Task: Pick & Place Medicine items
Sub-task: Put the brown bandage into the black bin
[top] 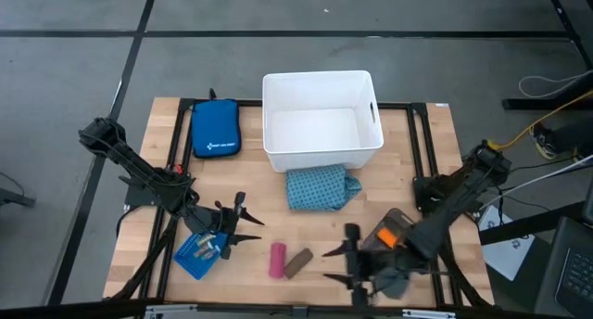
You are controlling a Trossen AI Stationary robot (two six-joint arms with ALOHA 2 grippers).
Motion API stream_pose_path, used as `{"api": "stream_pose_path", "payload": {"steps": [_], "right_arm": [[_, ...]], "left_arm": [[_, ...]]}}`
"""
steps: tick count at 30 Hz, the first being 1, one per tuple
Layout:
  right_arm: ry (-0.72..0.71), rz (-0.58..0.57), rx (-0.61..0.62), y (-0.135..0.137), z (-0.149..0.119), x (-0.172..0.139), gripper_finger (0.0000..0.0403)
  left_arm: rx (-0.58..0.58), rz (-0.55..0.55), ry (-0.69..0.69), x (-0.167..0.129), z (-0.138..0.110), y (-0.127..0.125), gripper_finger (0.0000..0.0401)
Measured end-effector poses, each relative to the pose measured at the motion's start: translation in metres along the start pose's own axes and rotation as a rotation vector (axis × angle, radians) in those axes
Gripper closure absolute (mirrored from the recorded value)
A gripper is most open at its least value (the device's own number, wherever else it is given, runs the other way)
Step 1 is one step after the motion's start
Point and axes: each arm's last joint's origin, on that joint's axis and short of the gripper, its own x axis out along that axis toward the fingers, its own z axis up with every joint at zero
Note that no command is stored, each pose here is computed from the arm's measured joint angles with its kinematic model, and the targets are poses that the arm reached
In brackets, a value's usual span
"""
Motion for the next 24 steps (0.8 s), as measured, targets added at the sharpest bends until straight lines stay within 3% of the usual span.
{"api": "stream_pose_path", "payload": {"steps": [6, 12, 24], "right_arm": [[0.164, 0.019, -0.174, -0.015, -0.026, 0.057, 0.0193], [0.320, 0.156, -0.288, -0.019, -0.040, 0.103, 0.0193], [0.566, 0.229, -0.405, -0.018, -0.055, 0.155, 0.0193]], "left_arm": [[0.000, 0.000, 0.002, 0.000, 0.000, 0.000, 0.0233], [0.001, 0.000, 0.005, 0.000, -0.001, 0.000, 0.0233], [-0.028, 0.004, 0.028, 0.000, -0.003, 0.000, 0.0233]]}}
